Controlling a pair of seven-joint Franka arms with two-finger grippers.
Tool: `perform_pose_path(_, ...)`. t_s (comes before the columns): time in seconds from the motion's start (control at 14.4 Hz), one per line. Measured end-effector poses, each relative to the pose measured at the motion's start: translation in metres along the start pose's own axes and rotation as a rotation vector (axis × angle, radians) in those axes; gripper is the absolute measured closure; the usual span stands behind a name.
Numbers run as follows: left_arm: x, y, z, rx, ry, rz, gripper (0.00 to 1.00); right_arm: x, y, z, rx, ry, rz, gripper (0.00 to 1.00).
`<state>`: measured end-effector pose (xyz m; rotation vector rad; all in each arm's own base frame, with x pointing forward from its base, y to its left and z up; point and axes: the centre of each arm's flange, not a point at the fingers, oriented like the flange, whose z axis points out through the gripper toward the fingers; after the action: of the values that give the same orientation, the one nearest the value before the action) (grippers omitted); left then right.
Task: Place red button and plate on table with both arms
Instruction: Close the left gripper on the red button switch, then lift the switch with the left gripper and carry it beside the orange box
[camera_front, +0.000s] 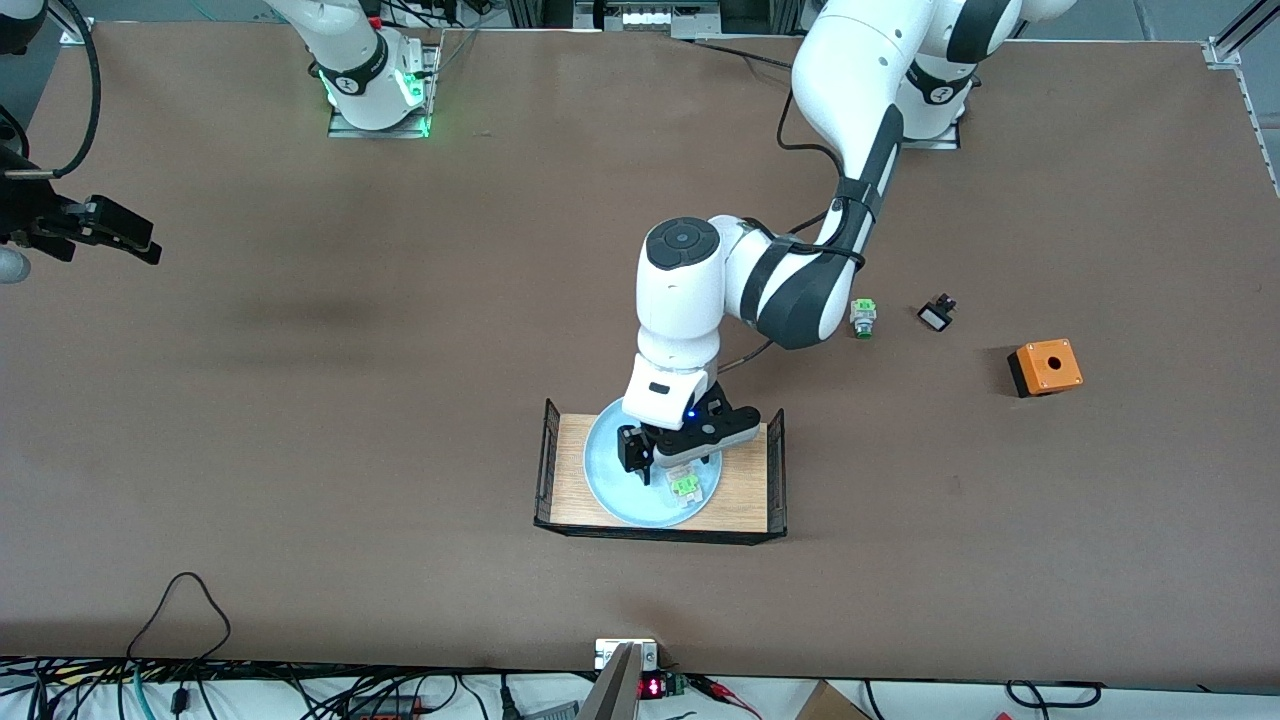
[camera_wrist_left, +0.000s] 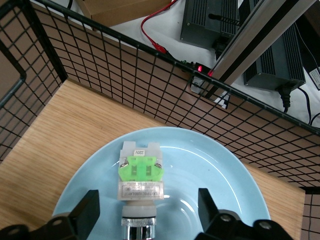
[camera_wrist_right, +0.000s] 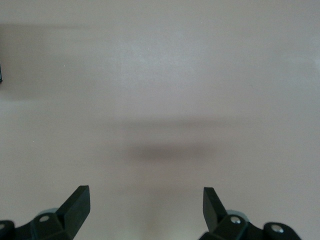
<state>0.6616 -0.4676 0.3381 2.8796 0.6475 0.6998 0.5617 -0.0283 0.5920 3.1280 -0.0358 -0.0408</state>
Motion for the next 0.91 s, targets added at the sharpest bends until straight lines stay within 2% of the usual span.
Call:
perform_pose_path(0.14,-0.003,-0.002,0.006,0.014,0.005,0.014,0.39,0.000,0.000,0.000,0.000,0.000,0.000,0.00)
perform_pose_path(0.49,-0.011,-0.002,0.013,0.040,0.038,0.060,0.43,0.000,0.000,0.000,0.000,0.001,0.000,0.00)
perform_pose_path(0.63,-0.010,-0.002,0.012,0.040,0.041,0.060,0.59,0.000,0.000,0.000,0.000,0.001,0.000,0.00)
perform_pose_path(0.91,-0.008,-0.002,0.008,0.043,0.040,0.057,0.59,0.000,0.000,0.000,0.000,0.001,0.000,0.00)
